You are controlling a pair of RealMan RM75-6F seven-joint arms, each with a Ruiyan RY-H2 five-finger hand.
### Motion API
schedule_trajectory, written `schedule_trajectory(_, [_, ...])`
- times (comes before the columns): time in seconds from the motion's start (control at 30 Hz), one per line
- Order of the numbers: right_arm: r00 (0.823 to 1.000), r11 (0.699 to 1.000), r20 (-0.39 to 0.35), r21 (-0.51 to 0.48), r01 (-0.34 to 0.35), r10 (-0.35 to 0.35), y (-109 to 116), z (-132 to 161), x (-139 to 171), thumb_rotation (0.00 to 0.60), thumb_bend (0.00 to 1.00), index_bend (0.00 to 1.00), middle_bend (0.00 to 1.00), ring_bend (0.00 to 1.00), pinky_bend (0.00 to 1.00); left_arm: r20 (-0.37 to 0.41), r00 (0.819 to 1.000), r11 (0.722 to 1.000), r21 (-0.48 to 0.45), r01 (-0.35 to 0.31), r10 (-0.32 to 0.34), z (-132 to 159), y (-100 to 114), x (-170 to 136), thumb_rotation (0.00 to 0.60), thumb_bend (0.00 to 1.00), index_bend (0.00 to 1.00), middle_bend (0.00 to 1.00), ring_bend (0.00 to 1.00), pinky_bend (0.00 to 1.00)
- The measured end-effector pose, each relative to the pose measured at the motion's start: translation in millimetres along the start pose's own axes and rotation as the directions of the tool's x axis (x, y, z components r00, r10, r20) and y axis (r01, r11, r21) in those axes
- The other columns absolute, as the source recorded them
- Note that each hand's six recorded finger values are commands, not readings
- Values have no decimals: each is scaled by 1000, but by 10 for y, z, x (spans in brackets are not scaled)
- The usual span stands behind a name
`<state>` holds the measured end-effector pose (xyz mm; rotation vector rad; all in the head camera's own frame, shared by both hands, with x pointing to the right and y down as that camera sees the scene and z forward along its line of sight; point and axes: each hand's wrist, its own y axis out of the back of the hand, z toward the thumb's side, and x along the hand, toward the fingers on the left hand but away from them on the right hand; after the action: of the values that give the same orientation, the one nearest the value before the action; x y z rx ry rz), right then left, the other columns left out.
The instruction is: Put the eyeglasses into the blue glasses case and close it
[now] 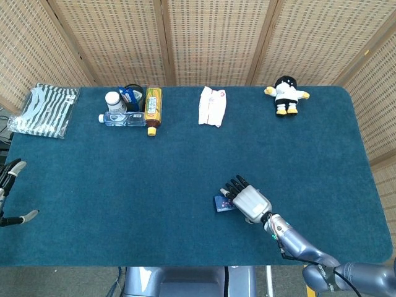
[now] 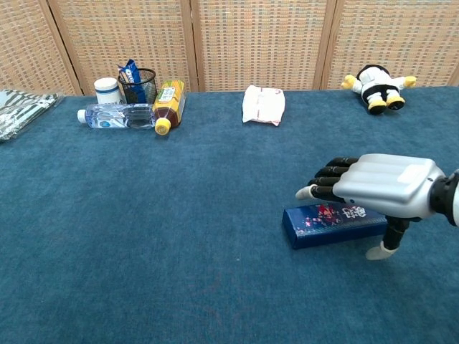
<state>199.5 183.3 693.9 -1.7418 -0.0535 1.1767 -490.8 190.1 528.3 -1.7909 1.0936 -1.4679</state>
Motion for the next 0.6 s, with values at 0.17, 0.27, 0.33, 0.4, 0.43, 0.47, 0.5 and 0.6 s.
schedule_trajectory(0.17, [999, 999, 18, -32, 37, -36, 29, -15, -82, 600, 147, 299, 358, 0, 0, -5, 1000, 1000, -1, 3, -3, -13, -2, 14, 600, 0, 0, 0, 0, 0])
schedule_trajectory(0.27, [998, 997, 32, -55, 58, -56, 35, -40, -110, 600, 193, 351, 394, 15, 0, -5, 1000, 1000, 0, 3, -3, -13, -6, 16, 600, 0, 0, 0, 0, 0])
schedule_trajectory(0.33, [997, 996, 39, -60, 68, -66, 34, -55, -120, 600, 197, 376, 405, 27, 0, -5, 1000, 1000, 0, 3, -3, -10, -8, 16, 600, 0, 0, 0, 0, 0])
schedule_trajectory(0.4, [997, 996, 44, -63, 70, -68, 25, -66, -123, 600, 197, 388, 406, 32, 0, -5, 1000, 1000, 1, 4, -4, -9, -9, 16, 600, 0, 0, 0, 0, 0])
schedule_trajectory(0.43, [997, 995, 47, -66, 72, -69, 21, -72, -123, 600, 197, 396, 407, 34, 0, -5, 1000, 1000, 1, 4, -4, -9, -9, 16, 600, 0, 0, 0, 0, 0])
schedule_trajectory(0.47, [996, 995, 48, -68, 73, -70, 19, -75, -123, 600, 197, 401, 408, 35, 0, -6, 1000, 1000, 1, 4, -4, -9, -8, 16, 600, 0, 0, 0, 0, 0])
schedule_trajectory(0.5, [996, 995, 49, -71, 73, -70, 17, -76, -123, 600, 199, 406, 411, 38, 0, -6, 1000, 1000, 1, 4, -4, -8, -9, 16, 600, 0, 0, 0, 0, 0])
schedule_trajectory(0.6, [996, 994, 50, -75, 74, -71, 17, -81, -119, 600, 210, 425, 429, 51, 0, -4, 1000, 1000, 2, 5, -4, -5, -13, 14, 600, 0, 0, 0, 0, 0])
